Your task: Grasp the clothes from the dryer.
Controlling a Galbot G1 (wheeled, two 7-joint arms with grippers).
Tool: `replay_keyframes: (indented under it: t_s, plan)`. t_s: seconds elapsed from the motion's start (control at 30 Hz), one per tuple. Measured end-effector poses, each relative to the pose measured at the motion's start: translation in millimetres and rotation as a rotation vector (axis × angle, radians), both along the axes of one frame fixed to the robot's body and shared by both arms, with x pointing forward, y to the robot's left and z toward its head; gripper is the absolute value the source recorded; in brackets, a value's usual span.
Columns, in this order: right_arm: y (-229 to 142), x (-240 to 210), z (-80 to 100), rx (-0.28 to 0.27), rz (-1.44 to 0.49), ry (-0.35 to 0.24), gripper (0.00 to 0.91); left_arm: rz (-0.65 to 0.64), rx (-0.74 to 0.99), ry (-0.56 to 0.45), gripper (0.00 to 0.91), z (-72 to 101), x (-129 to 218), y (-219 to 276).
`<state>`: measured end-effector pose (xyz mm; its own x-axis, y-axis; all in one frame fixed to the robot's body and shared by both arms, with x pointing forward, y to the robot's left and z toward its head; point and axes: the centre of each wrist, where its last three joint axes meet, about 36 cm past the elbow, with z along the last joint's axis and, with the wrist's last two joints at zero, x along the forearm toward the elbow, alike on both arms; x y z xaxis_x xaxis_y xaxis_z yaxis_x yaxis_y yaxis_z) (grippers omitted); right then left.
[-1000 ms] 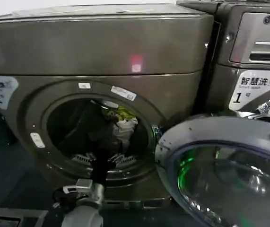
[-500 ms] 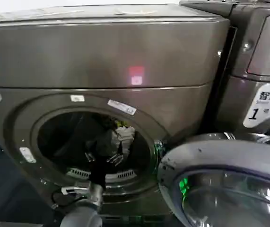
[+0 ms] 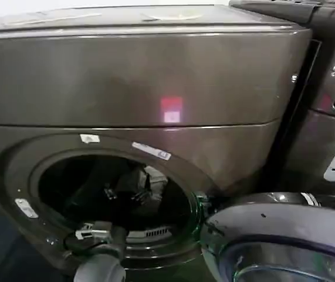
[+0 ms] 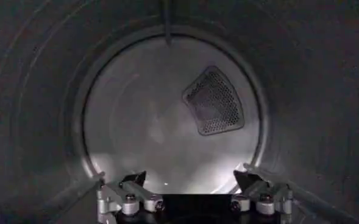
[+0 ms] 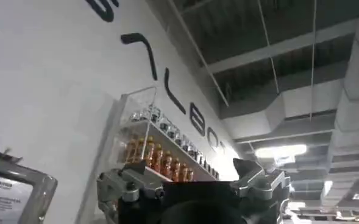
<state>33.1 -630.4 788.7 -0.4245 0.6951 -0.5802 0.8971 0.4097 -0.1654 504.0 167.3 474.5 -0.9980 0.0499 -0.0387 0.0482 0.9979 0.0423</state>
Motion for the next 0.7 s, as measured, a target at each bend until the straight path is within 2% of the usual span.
replay_keyframes:
  t_s: [0.17,0.33,0.5,0.7]
  plan:
    - [0.0,-0.8,-2.5,0.003,-0.002,0.000,0.907,-0.025,0.090,0.057,0.907,2.8,81.5,-1.3]
    - [0.6,0.8,-4.7,0.011,0.004,-0.007,0.907,-0.131,0.284,0.128,0.907,4.1,155.8,5.0]
    - [0.6,1.0,-7.0,0.016,0.006,-0.009,0.907,-0.360,0.557,0.181,0.907,3.0,209.4,11.9]
    - [1.0,0.4,-10.4,0.022,0.007,-0.009,0.907,-0.657,0.849,0.308,0.907,9.6,248.8,33.5]
